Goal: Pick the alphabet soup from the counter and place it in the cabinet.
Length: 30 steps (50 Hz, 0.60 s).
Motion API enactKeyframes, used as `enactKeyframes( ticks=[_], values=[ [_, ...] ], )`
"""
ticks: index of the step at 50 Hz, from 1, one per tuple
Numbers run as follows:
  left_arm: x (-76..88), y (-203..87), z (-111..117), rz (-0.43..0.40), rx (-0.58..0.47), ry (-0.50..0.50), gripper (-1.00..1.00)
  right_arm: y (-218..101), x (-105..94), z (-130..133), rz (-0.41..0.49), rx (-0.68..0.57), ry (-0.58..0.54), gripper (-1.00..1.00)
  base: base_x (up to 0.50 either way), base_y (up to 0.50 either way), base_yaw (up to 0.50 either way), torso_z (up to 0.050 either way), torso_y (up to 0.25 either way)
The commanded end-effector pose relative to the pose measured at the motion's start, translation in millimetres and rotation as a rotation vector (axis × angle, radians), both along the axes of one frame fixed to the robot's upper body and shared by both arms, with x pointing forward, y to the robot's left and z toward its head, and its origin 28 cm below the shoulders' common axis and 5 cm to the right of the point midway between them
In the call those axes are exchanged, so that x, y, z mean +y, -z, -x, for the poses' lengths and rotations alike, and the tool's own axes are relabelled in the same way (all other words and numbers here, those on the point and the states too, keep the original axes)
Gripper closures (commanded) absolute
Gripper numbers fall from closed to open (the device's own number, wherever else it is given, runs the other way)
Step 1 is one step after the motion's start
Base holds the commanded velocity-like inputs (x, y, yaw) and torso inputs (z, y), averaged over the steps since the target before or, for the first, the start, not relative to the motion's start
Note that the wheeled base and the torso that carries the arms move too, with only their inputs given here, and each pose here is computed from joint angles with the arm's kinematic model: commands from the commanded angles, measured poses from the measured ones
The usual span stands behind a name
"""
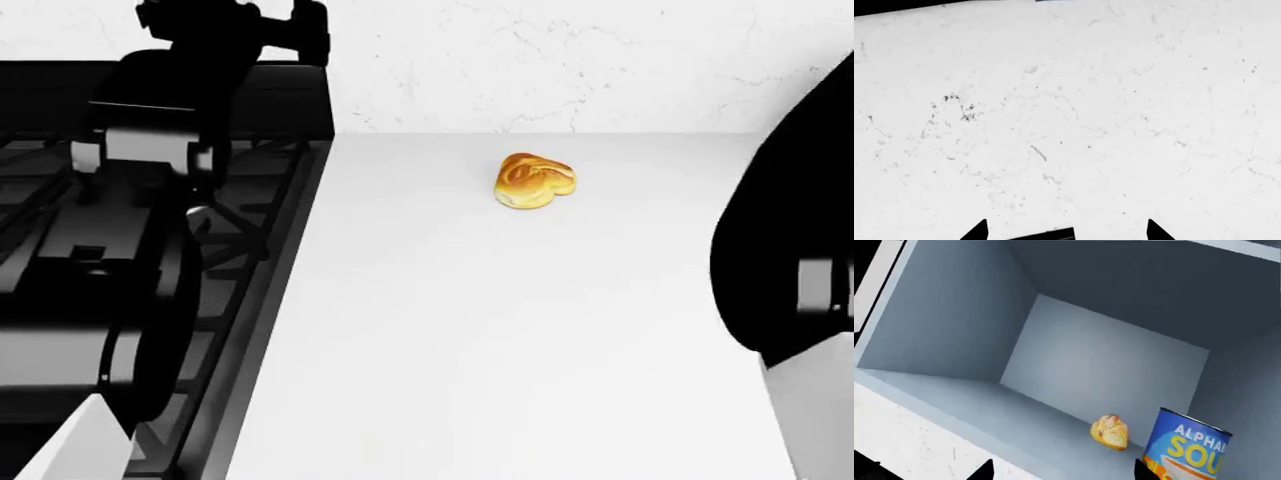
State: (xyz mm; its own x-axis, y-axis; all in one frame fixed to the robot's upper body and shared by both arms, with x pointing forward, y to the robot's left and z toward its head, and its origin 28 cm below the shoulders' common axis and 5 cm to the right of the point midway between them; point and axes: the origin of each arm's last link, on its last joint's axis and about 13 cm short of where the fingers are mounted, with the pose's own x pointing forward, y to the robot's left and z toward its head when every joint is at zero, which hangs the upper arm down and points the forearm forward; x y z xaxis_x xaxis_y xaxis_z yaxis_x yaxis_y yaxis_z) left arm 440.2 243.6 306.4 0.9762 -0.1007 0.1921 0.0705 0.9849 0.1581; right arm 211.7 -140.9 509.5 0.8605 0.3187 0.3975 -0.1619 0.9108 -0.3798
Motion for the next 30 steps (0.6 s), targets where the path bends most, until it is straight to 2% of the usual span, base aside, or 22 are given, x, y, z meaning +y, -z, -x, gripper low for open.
enactKeyframes(
  ticks=[1,14,22,30],
  values=[
    [-0.8,3,0,-0.005,0.001,0.002,-1.00,102,-2.1,2,-0.084,0.057,-0.208,-1.00,0.00,0.00,0.00,0.000,0.000],
    [-4.1,5,-1,-0.010,-0.001,0.012,-1.00,189,-2.9,17,-0.094,0.084,-0.221,-1.00,0.00,0.00,0.00,0.000,0.000],
    [-3.6,12,-1,-0.008,0.010,0.009,-1.00,209,-2.3,22,-0.108,0.134,-0.178,-1.00,0.00,0.00,0.00,0.000,0.000],
    [-0.5,13,-1,-0.007,0.011,-0.005,-1.00,204,-1.1,19,-0.104,0.143,-0.160,-1.00,0.00,0.00,0.00,0.000,0.000]
  ],
)
